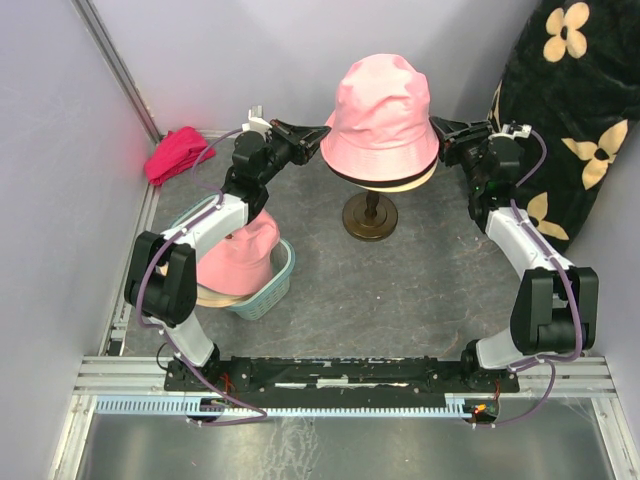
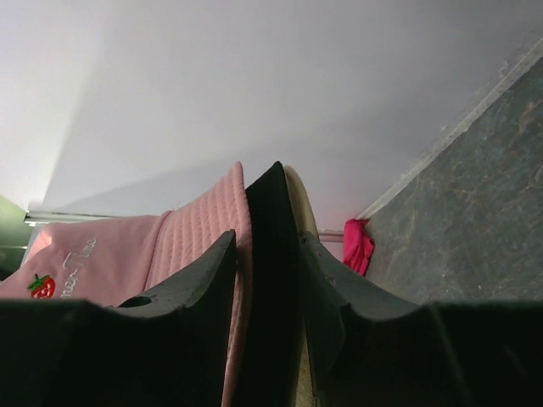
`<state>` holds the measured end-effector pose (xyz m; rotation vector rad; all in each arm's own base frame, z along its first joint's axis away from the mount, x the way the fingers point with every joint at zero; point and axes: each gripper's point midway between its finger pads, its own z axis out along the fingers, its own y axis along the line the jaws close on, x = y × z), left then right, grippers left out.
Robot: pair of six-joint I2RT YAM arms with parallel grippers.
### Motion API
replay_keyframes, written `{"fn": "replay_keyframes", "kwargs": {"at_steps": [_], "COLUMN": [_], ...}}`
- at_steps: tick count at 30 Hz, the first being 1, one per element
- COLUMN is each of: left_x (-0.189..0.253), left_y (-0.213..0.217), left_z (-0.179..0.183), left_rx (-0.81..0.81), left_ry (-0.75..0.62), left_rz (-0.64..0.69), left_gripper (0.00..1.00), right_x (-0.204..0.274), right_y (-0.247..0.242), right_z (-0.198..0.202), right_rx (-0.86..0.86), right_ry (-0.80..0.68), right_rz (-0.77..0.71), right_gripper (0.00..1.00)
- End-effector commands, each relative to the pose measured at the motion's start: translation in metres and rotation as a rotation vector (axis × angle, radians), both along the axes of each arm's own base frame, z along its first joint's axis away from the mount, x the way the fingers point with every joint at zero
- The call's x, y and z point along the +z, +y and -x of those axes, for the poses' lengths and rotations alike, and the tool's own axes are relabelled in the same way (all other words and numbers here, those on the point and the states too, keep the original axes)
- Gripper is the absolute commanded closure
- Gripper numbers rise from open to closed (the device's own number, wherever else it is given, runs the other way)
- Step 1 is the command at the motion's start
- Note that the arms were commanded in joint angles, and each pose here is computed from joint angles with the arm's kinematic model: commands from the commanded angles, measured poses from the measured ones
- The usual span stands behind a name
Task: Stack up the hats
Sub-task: Stack the hat on the hat.
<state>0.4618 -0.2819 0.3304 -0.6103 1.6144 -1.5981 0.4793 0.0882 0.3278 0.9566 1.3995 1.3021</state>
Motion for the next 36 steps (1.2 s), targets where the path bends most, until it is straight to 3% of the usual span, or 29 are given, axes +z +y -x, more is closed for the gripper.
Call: {"fn": "replay_keyframes", "kwargs": {"at_steps": [1,11,23,36], "left_x": [-0.023,-0.022,-0.024,-0.021], "left_y": [0.003,0.004,0.004,-0.002], "left_z": [-0.003,0.002,0.003,0.004], "left_rx": [0.001,-0.003,-0.007,-0.02], "left_ry": [0.022,0.024,0.032,0.025], "left_rz": [-0.062,-0.06,-0.069,-0.069], "left_gripper": [0.91,0.91,0.93,0.95], "right_x": [0.033,0.046,0.039,0.04], "right_y": [-0.013,-0.041,-0.024,0.006], "right_z": [0.013,0.065,0.112,0.117], "right_rx": [-0.057,-0.205,-0.106,-0.009], "right_ry": [-0.071,-0.049,-0.004,-0.012], "right_rz": [0.035,0.138,0.083,0.045], "right_gripper": [0.56,0.51,0.49,0.49]}}
